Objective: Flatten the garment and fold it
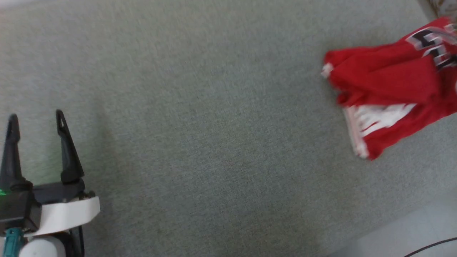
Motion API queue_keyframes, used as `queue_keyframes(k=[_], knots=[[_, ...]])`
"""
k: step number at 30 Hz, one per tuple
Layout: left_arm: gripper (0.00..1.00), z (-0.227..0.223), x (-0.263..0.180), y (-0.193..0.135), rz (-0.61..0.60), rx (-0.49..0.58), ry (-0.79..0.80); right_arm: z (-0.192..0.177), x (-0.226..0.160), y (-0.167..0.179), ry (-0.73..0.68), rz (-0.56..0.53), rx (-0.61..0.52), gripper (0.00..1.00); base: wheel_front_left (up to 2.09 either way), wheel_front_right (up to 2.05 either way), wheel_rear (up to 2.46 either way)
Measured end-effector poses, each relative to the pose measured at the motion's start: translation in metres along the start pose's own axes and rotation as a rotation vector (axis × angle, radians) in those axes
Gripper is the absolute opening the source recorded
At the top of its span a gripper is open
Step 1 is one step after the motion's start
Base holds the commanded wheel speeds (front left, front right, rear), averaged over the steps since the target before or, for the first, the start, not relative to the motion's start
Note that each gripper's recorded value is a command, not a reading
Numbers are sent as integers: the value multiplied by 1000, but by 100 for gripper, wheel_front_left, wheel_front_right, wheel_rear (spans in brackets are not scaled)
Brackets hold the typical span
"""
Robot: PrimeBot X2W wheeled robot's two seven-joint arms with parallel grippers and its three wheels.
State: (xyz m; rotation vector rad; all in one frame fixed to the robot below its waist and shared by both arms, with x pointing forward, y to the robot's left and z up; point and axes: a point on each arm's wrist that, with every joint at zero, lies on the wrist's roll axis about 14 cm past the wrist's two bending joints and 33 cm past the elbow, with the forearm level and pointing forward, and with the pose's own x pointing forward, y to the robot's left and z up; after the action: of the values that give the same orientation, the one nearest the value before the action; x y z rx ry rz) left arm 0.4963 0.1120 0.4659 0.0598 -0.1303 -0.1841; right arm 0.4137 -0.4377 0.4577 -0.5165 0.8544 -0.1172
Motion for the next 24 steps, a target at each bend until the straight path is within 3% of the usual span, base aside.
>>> queue_keyframes(k=[7,13,14,15,16,20,24], knots=[[100,-32,13,-6,-20,-21,28,-15,26,-47,59,-161,21,0,0,0,0],[100,-43,19,-4,-3,-33,21,-36,49,-42,126,-187,28,0,0,0,0],[100,-43,20,-3,2,-33,19,-39,52,-39,134,-184,35,4,0,0,0],[100,-43,19,-3,3,-34,19,-40,55,-36,139,-179,37,40,0,0,0],[100,-42,19,-3,4,-35,19,-42,56,-33,145,-177,46,100,0,0,0],[100,-38,15,-1,20,-37,26,-33,49,-41,82,-199,47,100,0,0,0],[100,-27,8,2,38,-38,32,5,28,-71,-140,-274,62,100,0,0,0]])
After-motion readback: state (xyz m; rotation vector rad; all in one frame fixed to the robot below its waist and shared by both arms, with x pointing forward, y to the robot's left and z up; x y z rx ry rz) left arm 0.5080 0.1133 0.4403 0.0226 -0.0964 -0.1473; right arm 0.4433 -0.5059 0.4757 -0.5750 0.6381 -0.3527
